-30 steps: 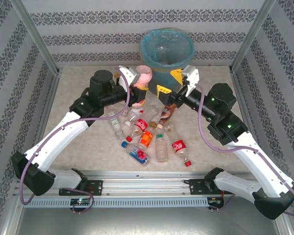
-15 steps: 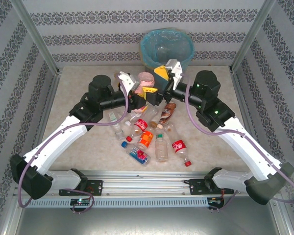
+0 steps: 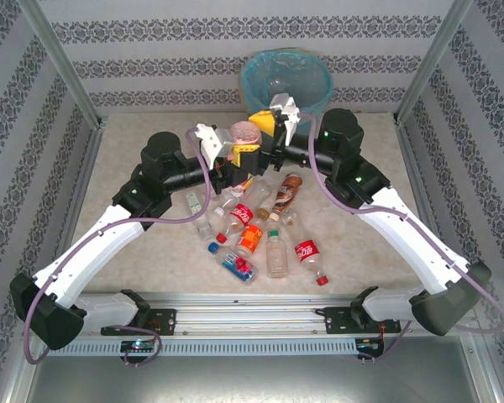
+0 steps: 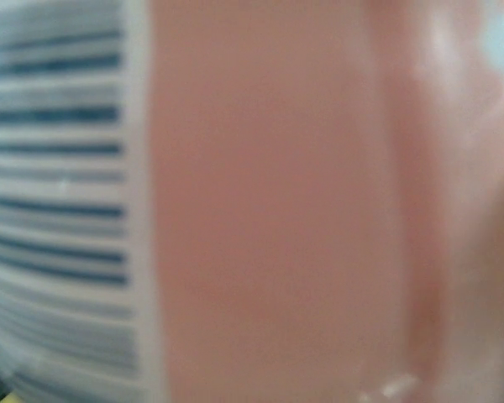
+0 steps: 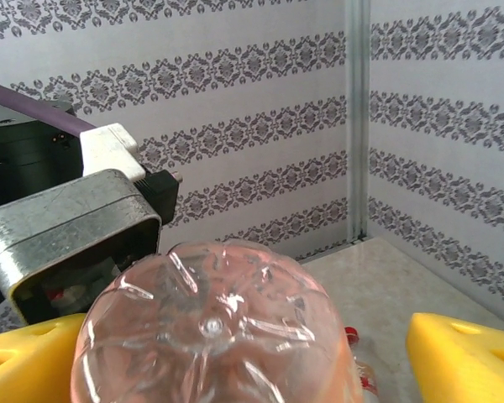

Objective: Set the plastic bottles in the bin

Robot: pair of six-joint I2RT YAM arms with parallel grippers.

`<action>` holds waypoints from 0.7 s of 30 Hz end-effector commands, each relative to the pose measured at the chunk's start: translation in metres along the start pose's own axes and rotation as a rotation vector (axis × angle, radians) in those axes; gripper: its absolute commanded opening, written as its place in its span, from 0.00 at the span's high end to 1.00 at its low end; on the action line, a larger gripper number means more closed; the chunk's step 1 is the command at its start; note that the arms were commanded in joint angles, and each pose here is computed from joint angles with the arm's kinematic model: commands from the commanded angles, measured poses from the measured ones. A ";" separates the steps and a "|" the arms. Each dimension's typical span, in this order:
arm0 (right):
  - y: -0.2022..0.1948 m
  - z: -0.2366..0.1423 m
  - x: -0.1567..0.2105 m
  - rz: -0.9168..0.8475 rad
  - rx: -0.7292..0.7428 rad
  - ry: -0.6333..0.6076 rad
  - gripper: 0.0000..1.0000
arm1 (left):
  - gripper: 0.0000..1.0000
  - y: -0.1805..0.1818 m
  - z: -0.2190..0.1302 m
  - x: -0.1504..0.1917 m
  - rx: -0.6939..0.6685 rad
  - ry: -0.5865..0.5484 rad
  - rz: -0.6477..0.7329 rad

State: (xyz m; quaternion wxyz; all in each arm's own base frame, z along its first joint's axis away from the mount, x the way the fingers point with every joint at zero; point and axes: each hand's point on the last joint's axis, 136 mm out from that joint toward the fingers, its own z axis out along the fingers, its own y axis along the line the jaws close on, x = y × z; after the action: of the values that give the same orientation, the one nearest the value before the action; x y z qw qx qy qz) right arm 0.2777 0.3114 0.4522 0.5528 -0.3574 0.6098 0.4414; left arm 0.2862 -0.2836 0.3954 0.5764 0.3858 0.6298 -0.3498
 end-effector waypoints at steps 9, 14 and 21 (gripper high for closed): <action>0.010 0.013 -0.008 0.001 -0.071 -0.009 0.17 | 0.81 -0.012 -0.012 -0.028 0.001 -0.083 0.042; 0.005 0.011 -0.011 -0.018 -0.033 -0.021 0.28 | 0.77 -0.008 -0.012 -0.026 -0.022 -0.077 0.044; 0.000 0.002 -0.021 -0.055 0.032 -0.049 0.39 | 0.49 -0.002 -0.013 -0.031 -0.058 -0.095 0.088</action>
State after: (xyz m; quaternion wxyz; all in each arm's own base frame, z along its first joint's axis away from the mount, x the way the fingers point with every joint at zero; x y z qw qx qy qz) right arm 0.2774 0.3252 0.4481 0.5380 -0.3688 0.6080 0.4527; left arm 0.2906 -0.2788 0.3995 0.5897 0.3712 0.6352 -0.3331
